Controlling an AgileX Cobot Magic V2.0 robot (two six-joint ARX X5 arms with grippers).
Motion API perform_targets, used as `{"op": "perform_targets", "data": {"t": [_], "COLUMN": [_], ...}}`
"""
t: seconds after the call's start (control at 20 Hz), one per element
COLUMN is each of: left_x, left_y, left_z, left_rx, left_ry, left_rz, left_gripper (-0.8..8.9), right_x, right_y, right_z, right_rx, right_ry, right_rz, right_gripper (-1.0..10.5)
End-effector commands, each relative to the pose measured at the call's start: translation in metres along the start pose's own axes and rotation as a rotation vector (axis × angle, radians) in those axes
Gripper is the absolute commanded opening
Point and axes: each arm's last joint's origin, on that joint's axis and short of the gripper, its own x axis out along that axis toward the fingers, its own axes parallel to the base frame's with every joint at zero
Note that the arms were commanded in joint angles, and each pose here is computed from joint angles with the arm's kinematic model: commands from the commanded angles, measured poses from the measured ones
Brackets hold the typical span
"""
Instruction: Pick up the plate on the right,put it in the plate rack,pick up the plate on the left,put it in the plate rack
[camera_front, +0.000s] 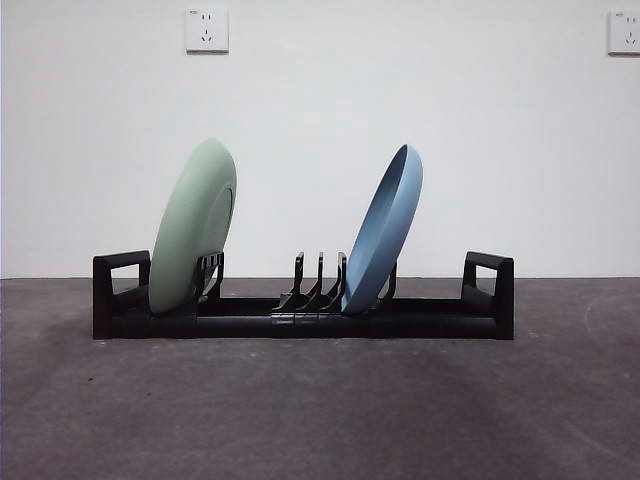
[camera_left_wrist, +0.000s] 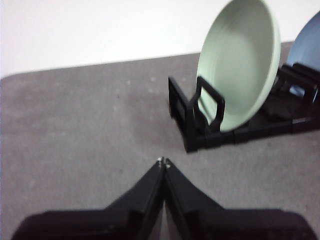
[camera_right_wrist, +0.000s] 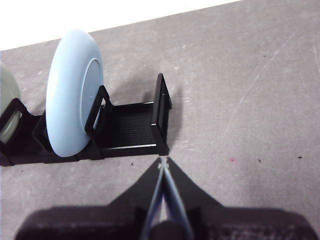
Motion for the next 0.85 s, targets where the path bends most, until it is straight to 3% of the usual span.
{"op": "perform_targets", "data": {"t": [0.05,0.85], "left_x": [0.0023,0.0023], "left_y": [0.0001,0.0001], "left_z": [-0.0069,-0.0069], "left_rx": [-0.046,-0.072], "left_ry": [0.013,0.013], "left_rz": [0.004,0.005], "left_gripper": [-0.03,-0.03], "right_x": [0.0006,0.0006], "right_y": [-0.0003,-0.0003], "right_z": [-0.0011,-0.0012], "right_rx": [0.010,0.010], "right_ry": [0.000,0.001], "right_rz": [0.000,0.000], "right_gripper": [0.0,0.0]}}
